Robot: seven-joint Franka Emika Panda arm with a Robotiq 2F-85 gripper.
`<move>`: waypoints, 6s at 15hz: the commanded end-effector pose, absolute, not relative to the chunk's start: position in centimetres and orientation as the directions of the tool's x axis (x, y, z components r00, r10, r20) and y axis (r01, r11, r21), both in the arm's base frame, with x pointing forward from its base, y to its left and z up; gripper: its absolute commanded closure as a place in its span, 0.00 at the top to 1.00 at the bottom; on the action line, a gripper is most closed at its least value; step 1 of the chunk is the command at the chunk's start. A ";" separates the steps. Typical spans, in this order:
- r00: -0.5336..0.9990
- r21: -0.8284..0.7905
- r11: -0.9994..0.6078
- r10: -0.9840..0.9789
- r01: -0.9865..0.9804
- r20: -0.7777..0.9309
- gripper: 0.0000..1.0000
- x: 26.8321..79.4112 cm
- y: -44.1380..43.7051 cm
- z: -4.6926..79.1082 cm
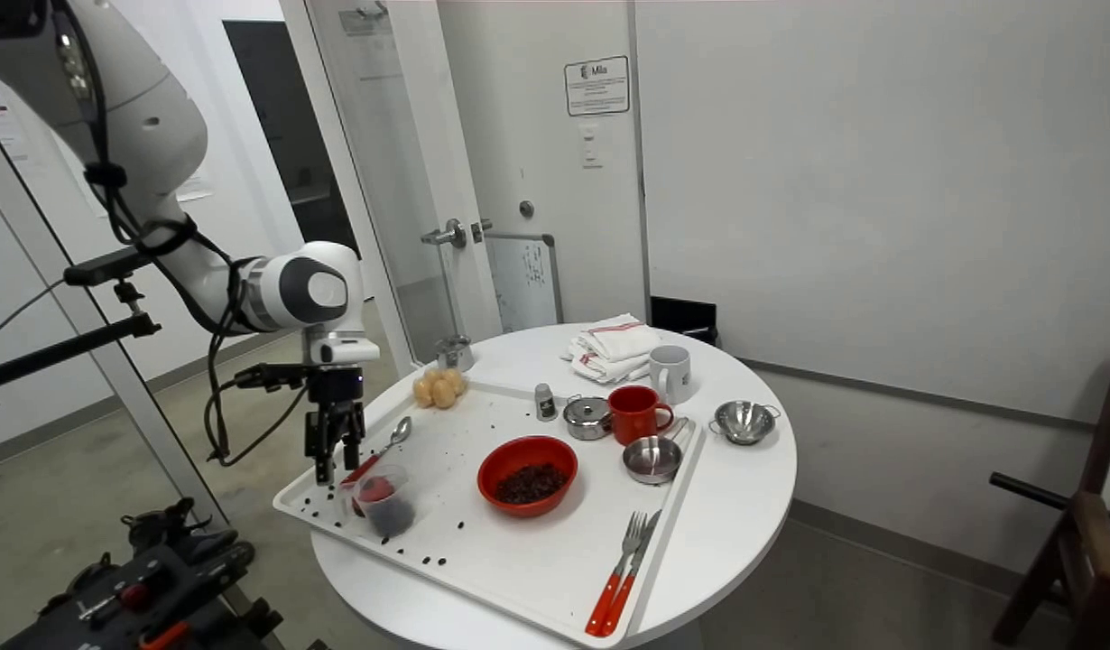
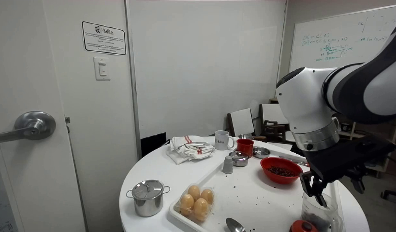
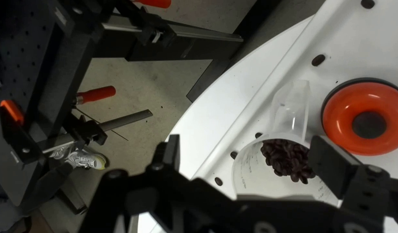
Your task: Pour some contents from the clear jar into the orange bowl
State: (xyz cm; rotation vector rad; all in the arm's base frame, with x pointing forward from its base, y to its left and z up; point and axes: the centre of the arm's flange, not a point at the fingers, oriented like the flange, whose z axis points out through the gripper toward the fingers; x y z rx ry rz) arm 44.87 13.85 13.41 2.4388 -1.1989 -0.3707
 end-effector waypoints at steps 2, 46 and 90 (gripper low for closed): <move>0.592 0.464 -0.548 -0.804 -0.696 -0.060 1.00 45.0 13.6 13.0; 0.429 0.400 -0.428 -0.899 -0.811 -0.091 1.00 46.8 13.3 12.5; 0.509 0.319 -0.565 -0.825 -0.761 -0.247 0.12 55.9 13.2 15.1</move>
